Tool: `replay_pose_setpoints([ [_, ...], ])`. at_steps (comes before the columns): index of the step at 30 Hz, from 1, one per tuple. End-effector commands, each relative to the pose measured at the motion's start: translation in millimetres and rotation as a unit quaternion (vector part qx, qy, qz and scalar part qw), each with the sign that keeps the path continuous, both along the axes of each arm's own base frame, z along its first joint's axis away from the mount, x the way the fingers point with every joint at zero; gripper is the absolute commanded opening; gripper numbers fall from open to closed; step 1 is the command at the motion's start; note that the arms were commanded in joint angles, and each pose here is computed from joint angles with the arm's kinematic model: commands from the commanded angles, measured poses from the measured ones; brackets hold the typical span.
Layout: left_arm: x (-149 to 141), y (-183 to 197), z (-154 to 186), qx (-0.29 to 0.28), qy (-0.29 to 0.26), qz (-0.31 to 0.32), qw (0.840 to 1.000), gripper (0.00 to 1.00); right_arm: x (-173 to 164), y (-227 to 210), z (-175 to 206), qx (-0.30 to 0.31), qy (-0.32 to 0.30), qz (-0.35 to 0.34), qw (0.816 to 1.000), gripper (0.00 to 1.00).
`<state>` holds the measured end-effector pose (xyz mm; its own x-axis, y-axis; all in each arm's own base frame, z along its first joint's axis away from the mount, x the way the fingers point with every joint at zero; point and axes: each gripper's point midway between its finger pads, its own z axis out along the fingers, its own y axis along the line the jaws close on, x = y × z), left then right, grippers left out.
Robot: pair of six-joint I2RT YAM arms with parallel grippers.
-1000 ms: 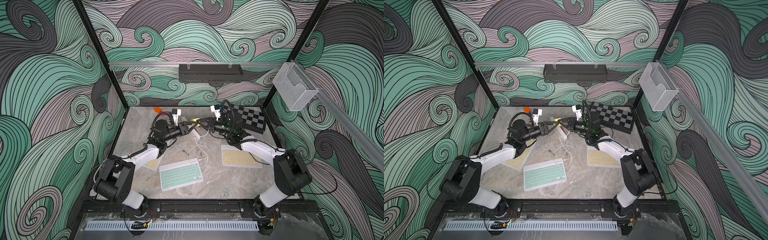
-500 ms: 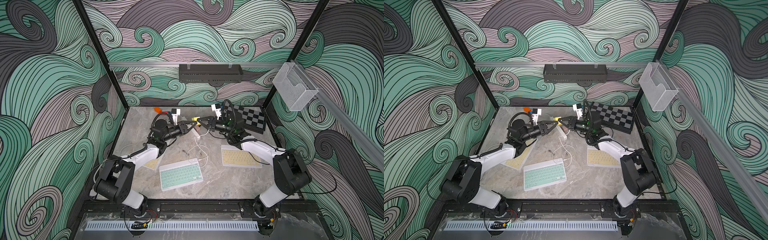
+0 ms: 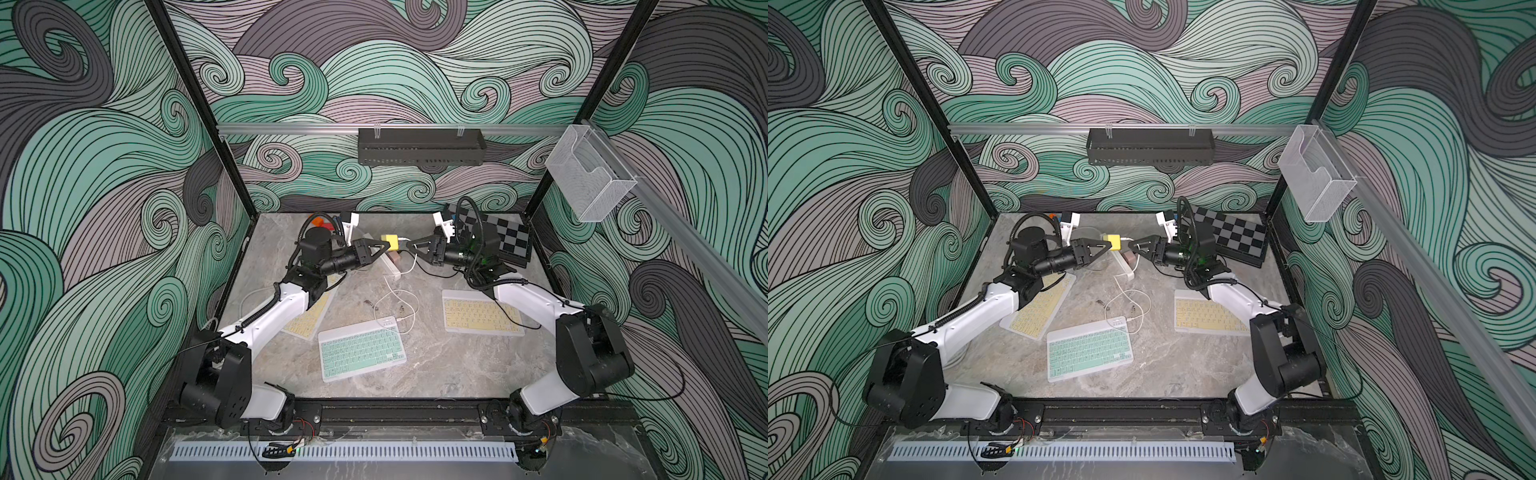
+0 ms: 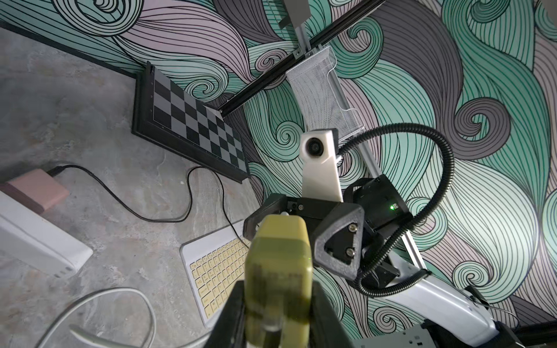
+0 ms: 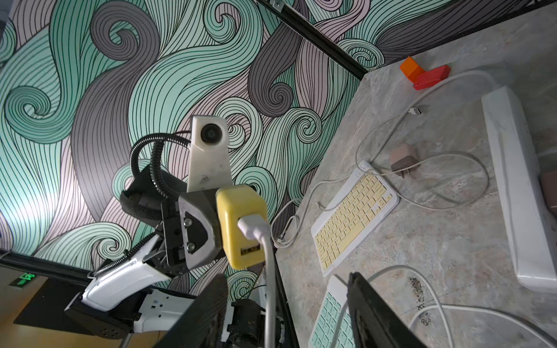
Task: Unplug the wireless keyboard
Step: Remove the power cord from the plug.
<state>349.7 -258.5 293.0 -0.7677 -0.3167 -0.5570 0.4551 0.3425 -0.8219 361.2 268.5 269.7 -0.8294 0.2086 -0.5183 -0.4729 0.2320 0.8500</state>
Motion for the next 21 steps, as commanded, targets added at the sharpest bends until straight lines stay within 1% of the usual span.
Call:
replay_pose_setpoints([
  [1, -13.4, 1.8, 14.8, 0.027, -0.005, -0.027, 0.999, 0.00, -22.1, -1.4, 16.8, -0.024, -0.078, 0.041, 0.996, 0.62],
  [2, -15.2, 2.6, 14.4, 0.039, -0.001, -0.031, 0.999, 0.00, -23.0, -1.9, 18.3, -0.038, -0.097, 0.040, 0.994, 0.61],
  [4, -21.5, 1.8, 15.0, 0.055, -0.003, -0.048, 0.997, 0.00, -22.2, -3.0, 20.8, -0.055, -0.116, 0.035, 0.991, 0.61],
  [6, -24.9, 3.4, 14.2, 0.070, 0.001, -0.055, 0.996, 0.00, -28.3, -0.2, 30.6, -0.056, -0.147, 0.058, 0.986, 0.59],
  [8, -28.5, 5.2, 14.2, 0.081, 0.011, -0.064, 0.995, 0.00, -35.4, 2.4, 35.4, -0.072, -0.193, 0.072, 0.976, 0.59],
  [10, -30.8, 6.1, 16.7, 0.083, 0.024, -0.071, 0.994, 0.00, -36.6, 2.1, 30.1, -0.118, -0.252, 0.061, 0.959, 0.57],
  [13, -34.1, 4.6, 21.9, 0.074, 0.036, -0.084, 0.993, 0.00, -31.6, 1.0, 19.6, -0.201, -0.333, 0.039, 0.921, 0.50],
  [14, -34.9, 3.8, 23.1, 0.070, 0.042, -0.085, 0.993, 0.00, -32.4, 1.9, 18.0, -0.218, -0.359, 0.040, 0.907, 0.48],
  [16, -36.0, 3.4, 23.4, 0.066, 0.046, -0.088, 0.993, 0.00, -35.3, 4.6, 17.9, -0.239, -0.394, 0.044, 0.887, 0.44],
  [17, -36.5, 3.5, 22.7, 0.067, 0.048, -0.089, 0.993, 0.00, -36.3, 5.7, 19.8, -0.243, -0.406, 0.044, 0.880, 0.44],
  [21, -38.0, 4.2, 18.9, 0.074, 0.048, -0.091, 0.992, 0.00, -38.1, 10.7, 26.0, -0.247, -0.426, 0.043, 0.869, 0.41],
])
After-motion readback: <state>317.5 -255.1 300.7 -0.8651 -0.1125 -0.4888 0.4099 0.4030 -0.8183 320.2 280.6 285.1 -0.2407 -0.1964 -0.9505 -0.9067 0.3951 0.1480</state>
